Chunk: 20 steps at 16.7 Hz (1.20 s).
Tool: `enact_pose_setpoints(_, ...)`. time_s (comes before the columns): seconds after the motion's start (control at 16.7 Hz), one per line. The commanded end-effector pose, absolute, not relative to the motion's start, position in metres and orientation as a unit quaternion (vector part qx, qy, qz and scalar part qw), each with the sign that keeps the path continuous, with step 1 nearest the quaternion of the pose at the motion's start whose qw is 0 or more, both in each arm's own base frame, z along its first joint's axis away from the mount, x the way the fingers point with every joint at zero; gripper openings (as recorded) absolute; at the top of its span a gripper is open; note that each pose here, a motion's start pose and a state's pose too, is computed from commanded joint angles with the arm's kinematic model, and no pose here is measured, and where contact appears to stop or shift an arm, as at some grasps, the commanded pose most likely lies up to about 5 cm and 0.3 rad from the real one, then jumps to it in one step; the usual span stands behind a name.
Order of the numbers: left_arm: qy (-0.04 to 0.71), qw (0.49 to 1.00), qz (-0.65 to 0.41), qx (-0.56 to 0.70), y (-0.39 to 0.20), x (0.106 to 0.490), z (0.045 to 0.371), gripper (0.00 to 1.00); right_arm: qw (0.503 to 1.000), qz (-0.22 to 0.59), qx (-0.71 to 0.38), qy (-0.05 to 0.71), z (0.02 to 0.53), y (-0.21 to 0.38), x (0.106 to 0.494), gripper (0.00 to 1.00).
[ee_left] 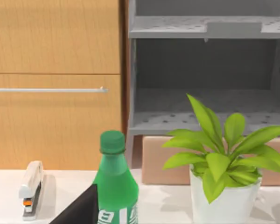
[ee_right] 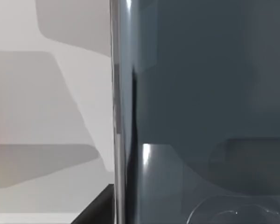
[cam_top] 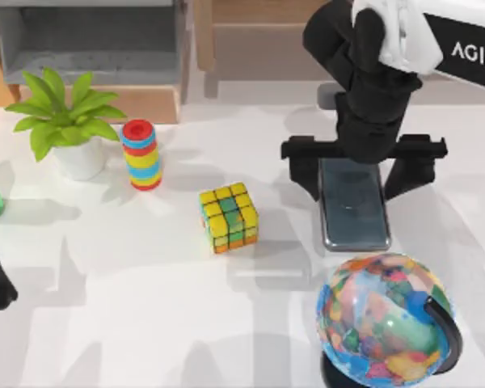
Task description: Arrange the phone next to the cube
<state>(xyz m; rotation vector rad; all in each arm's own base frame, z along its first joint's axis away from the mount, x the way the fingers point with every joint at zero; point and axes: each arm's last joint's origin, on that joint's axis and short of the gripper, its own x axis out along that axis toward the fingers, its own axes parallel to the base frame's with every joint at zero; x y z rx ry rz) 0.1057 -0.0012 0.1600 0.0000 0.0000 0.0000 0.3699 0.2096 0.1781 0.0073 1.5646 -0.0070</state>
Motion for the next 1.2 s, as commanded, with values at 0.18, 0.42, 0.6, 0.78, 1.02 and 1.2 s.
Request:
enact_pose_setpoints(0.18,0.0,1.0,0.0,0.0,-0.001,0.106,0.16,1.0,0.71,-0.004,0.006,0.704,0.179,0.208,0.371,0.0)
enact_pose_setpoints(0.42,0.0,1.0,0.0,0.0,-0.001,0.106,0.16,1.0,0.711,-0.003,0.009,0.703,0.181,0.207,0.371,0.0)
enact_pose_setpoints(0.6,0.0,1.0,0.0,0.0,-0.001,0.106,0.16,1.0,0.714,0.0,0.015,0.7,0.184,0.205,0.371,0.0)
enact_pose_setpoints(0.78,0.0,1.0,0.0,0.0,-0.001,0.106,0.16,1.0,0.72,0.008,0.023,0.694,0.191,0.205,0.371,0.0)
enact_pose_setpoints(1.02,0.0,1.0,0.0,0.0,-0.001,0.106,0.16,1.0,0.73,0.024,0.034,0.682,0.201,0.207,0.37,0.0)
enact_pose_setpoints(1.2,0.0,1.0,0.0,0.0,-0.001,0.106,0.16,1.0,0.738,0.037,0.042,0.672,0.21,0.209,0.37,0.0)
